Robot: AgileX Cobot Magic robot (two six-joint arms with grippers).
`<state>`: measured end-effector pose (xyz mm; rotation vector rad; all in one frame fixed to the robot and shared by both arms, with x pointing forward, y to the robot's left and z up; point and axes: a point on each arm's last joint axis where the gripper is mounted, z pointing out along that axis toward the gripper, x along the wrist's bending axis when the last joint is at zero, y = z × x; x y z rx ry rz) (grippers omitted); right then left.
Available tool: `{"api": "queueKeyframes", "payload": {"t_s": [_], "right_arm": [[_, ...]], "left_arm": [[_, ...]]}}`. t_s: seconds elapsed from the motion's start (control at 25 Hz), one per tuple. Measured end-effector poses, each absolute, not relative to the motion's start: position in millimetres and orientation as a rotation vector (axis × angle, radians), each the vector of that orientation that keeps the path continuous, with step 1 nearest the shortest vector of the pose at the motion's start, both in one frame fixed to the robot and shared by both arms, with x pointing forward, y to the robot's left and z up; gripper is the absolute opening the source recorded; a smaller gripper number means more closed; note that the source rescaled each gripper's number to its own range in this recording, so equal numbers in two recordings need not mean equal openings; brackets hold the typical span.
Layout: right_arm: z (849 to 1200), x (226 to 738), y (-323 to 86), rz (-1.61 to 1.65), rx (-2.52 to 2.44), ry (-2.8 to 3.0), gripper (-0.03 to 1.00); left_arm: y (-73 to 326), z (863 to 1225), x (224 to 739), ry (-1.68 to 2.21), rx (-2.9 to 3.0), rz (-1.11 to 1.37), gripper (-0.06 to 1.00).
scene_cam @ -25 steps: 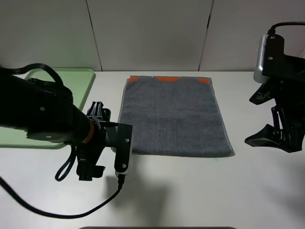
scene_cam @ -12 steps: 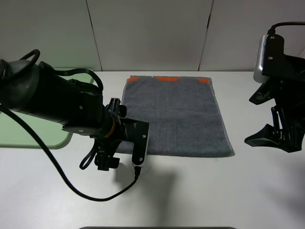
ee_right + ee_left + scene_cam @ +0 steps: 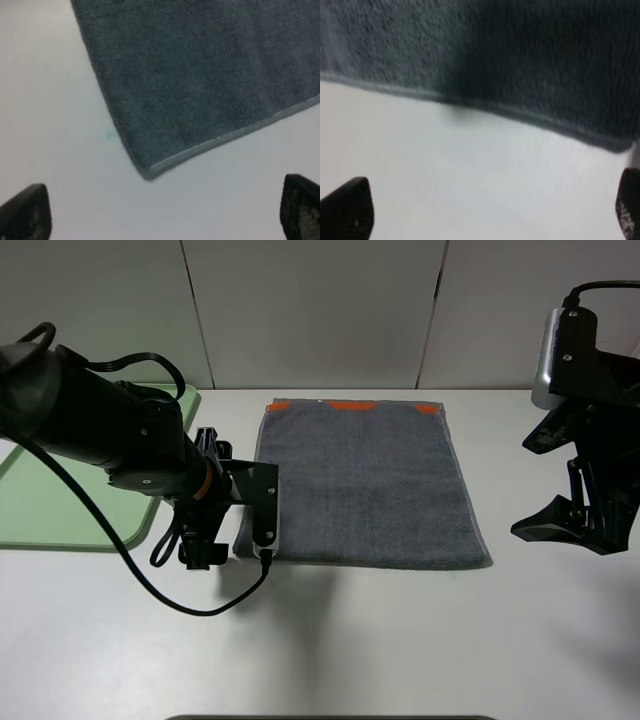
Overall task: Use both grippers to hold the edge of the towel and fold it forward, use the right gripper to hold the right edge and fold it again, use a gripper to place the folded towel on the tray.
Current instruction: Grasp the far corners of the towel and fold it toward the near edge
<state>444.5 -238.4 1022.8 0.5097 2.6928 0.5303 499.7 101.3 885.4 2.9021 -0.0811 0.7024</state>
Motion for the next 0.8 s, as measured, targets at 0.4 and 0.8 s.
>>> {"api": "queueKeyframes", "payload": {"t_s": [0.4,0.8], "right_arm": [[1023,445,-238,0.531,0.51,2.69,1.0],[1024,446,-239,0.533,0.51,2.67,1.0]], "left_arm": [[101,881,494,-0.105,2.877,0.673,0.96],[103,875,488,-0.179,2.868,0.647,0.96]]}}
